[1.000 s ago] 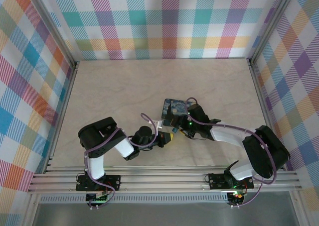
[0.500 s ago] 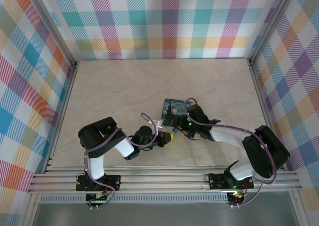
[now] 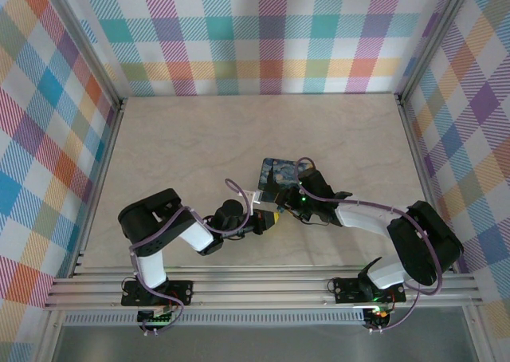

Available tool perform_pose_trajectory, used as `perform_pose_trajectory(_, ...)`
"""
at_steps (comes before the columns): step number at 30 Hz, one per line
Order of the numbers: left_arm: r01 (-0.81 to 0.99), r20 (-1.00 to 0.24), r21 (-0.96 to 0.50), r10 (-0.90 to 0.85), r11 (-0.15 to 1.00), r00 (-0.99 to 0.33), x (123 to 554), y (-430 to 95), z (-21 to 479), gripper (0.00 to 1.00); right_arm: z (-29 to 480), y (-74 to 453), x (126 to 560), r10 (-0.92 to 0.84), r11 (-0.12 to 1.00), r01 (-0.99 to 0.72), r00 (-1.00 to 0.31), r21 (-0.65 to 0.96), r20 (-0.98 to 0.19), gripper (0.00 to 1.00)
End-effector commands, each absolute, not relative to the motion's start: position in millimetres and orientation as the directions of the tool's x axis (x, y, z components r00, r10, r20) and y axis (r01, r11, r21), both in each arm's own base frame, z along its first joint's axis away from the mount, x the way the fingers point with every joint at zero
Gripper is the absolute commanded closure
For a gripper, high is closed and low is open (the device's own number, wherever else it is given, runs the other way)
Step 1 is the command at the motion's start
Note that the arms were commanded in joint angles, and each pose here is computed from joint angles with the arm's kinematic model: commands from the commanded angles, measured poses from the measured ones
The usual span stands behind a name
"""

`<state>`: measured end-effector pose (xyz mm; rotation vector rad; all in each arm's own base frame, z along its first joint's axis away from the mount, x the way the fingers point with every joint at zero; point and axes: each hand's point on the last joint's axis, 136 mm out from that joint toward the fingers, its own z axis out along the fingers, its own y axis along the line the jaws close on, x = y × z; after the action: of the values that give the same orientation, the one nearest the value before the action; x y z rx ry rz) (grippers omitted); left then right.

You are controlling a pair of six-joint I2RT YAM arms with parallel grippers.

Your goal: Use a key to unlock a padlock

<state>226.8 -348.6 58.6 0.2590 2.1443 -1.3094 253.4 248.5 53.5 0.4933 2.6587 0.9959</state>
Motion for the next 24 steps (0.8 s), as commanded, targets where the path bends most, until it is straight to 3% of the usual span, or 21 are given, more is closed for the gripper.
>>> perform_pose_trajectory(1,0.499,-0.610,-0.752,-0.168,0.431,-0.774,229.0,-357.6,86.6,1.00,19.8,233.3,216.5,0.386,0.759,0.330,-0.922,0.561,0.020,0.66)
perform_pose_trajectory(11,0.508,-0.633,-0.728,-0.165,0.460,-0.757,234.0,-356.7,92.9,1.00,24.8,231.9,212.7,0.377,0.775,0.331,-0.926,0.539,0.026,1.00)
perform_pose_trajectory(24,0.479,-0.609,-0.770,-0.263,0.421,-0.748,253.4,-367.8,132.4,1.00,22.9,228.6,208.2,0.375,0.818,0.329,-0.927,0.472,-0.004,1.00)
